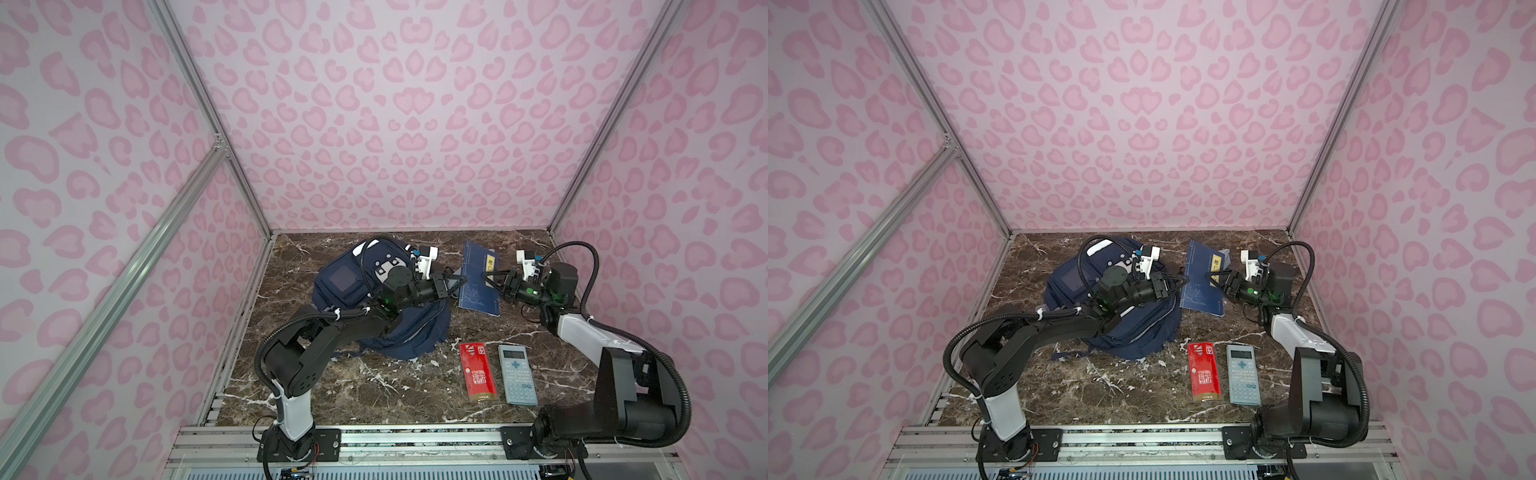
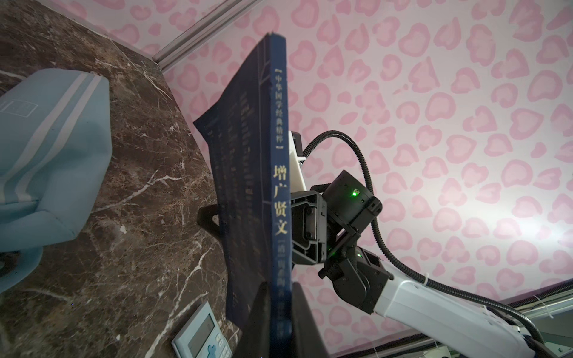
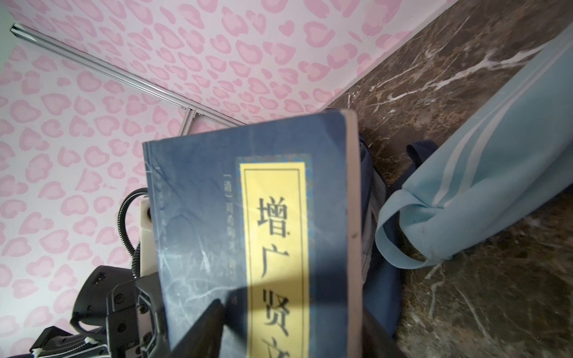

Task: Pack the student bag
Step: 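Tilt the book upright with the right gripper while the left gripper steadies its spine, then hold the book upright with the right gripper while left moves to the bag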

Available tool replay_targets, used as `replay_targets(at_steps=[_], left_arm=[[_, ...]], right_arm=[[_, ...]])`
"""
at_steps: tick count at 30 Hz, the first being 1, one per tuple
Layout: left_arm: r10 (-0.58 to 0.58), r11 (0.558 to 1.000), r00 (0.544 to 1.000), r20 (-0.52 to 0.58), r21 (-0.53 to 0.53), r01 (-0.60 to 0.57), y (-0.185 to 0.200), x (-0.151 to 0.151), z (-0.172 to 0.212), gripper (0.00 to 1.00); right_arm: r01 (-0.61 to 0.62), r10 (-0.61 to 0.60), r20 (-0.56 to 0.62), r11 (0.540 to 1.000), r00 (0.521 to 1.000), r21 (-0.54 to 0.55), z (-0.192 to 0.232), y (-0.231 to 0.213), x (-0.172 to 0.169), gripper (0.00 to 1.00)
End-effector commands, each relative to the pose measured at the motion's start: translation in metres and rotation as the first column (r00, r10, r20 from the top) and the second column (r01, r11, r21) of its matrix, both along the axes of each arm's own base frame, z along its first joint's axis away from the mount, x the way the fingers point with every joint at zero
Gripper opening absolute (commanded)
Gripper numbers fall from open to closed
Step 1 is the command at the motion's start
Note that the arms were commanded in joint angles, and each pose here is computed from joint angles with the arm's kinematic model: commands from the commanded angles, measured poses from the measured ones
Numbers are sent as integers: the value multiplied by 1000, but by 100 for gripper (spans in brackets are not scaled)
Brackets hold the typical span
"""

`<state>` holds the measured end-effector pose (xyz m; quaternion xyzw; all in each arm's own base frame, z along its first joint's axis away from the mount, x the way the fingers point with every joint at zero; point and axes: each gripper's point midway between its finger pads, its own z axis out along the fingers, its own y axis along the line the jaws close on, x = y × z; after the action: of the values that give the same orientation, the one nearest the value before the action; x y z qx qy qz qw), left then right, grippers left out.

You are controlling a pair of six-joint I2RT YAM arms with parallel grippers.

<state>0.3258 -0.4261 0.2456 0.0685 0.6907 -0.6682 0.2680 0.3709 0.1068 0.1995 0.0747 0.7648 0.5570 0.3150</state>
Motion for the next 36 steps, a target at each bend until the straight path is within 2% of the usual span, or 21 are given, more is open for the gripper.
replay_targets(at_steps=[1, 6, 7, 9, 10, 12, 13, 14, 16, 18, 20, 23, 25, 26, 31, 34, 36], left_arm=[[-29, 995, 996, 83, -88, 37, 3, -6, 27, 3], [-18, 998, 999, 48, -62, 21, 5, 5, 11, 3], [-13, 998, 999, 42, -58, 15, 7, 7, 8, 3], [-3, 999, 999, 37, -50, 5, 9, 9, 4, 7], [-1, 999, 1000, 30, -36, 2, 10, 10, 0, 18], [22, 999, 1000, 8, 41, -22, 15, 16, -14, 56], [43, 993, 999, 3, 108, -43, 18, 20, -24, 66], [69, 972, 997, 19, 226, -71, 24, 22, -38, 74], [145, 864, 986, 81, 476, -166, 48, 29, -66, 79], [203, 710, 963, 175, 651, -268, 83, 31, -83, 78], [199, 571, 951, 237, 760, -309, 114, 28, -98, 75], [115, 371, 953, 280, 878, -303, 146, 19, -122, 70], [60, 265, 951, 302, 914, -307, 158, 13, -132, 68], [32, 226, 951, 309, 924, -308, 161, 9, -137, 68], [-33, 99, 952, 303, 949, -298, 163, -4, -158, 77], [-63, 35, 957, 282, 959, -280, 160, -2, -176, 78], [-73, 17, 958, 279, 960, -278, 155, 1, -185, 81]], right_arm=[[-3, 2, 26, 1000, 1000, 26, 6, 1, 3, 39], [-8, 7, 30, 999, 1000, 36, 8, -2, 0, 4], [-2, 1, 30, 999, 1000, 34, 8, -3, 0, 0], [12, -12, 32, 1000, 999, 25, 7, -8, -1, 0], [16, -17, 30, 1000, 999, 19, 7, -10, -2, 0], [36, -36, 24, 999, 999, 10, 6, -16, -4, 0], [46, -46, 25, 999, 999, 6, 7, -19, -5, 0], [65, -65, 23, 998, 998, -3, 8, -23, -6, 0], [121, -122, -13, 991, 993, -53, 5, -35, -8, 0], [164, -169, -23, 976, 985, -144, 4, -45, -11, 0], [180, -186, -17, 967, 982, -179, 9, -48, -15, 0], [185, -189, -9, 968, 982, -170, 19, -46, -17, 0], [186, -189, -6, 968, 982, -168, 23, -45, -17, 0], [183, -186, -3, 969, 983, -166, 24, -44, -17, 0], [165, -167, -1, 974, 986, -155, 28, -36, -17, 0], [148, -150, -2, 976, 989, -158, 28, -28, -17, 0], [140, -142, -3, 977, 990, -162, 27, -23, -18, 0]])
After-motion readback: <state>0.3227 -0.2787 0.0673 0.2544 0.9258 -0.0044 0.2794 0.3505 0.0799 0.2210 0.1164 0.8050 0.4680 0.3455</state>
